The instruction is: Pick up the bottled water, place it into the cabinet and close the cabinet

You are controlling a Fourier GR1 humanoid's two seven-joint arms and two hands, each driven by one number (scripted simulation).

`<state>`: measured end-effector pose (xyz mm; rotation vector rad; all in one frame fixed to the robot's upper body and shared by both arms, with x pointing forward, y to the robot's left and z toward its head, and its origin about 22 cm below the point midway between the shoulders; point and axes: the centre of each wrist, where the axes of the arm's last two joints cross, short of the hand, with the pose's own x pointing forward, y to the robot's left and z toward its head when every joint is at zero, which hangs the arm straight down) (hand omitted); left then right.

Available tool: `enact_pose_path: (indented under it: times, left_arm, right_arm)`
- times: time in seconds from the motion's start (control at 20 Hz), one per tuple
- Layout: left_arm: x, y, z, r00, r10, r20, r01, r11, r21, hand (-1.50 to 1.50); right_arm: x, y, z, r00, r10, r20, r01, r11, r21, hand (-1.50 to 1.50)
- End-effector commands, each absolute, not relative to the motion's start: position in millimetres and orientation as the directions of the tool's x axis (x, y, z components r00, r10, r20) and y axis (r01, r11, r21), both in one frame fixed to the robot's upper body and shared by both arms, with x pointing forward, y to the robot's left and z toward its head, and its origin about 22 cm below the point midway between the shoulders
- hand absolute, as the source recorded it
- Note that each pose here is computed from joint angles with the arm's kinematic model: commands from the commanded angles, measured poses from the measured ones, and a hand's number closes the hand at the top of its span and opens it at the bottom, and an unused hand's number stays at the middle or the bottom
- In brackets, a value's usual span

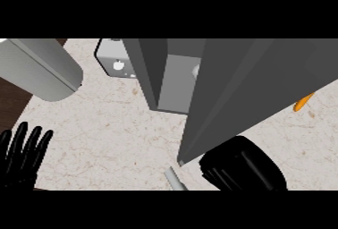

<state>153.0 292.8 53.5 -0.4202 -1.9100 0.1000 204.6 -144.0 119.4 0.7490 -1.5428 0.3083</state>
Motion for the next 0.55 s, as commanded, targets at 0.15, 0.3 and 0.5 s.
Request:
enact_pose_path:
  times: [0.15, 0.3, 0.5]
  left_arm:
    - [161, 300, 53, -0.303, 0.340, 0.890, 0.251, 0.930, -0.270, -1.50]
    - [154, 295, 50, -0.292, 0.358, 0.887, 0.255, 0.923, -0.289, -1.50]
    - [151, 293, 43, -0.295, 0.356, 0.887, 0.241, 0.926, -0.291, -1.50]
  right_arm:
    - [286, -106, 139, 0.067, -0.293, 0.954, -0.468, 0.835, 0.289, 1.50]
    - [320, -91, 150, 0.072, -0.305, 0.950, -0.431, 0.849, 0.305, 1.50]
    - [353, -68, 165, 0.094, -0.303, 0.948, -0.411, 0.856, 0.314, 1.50]
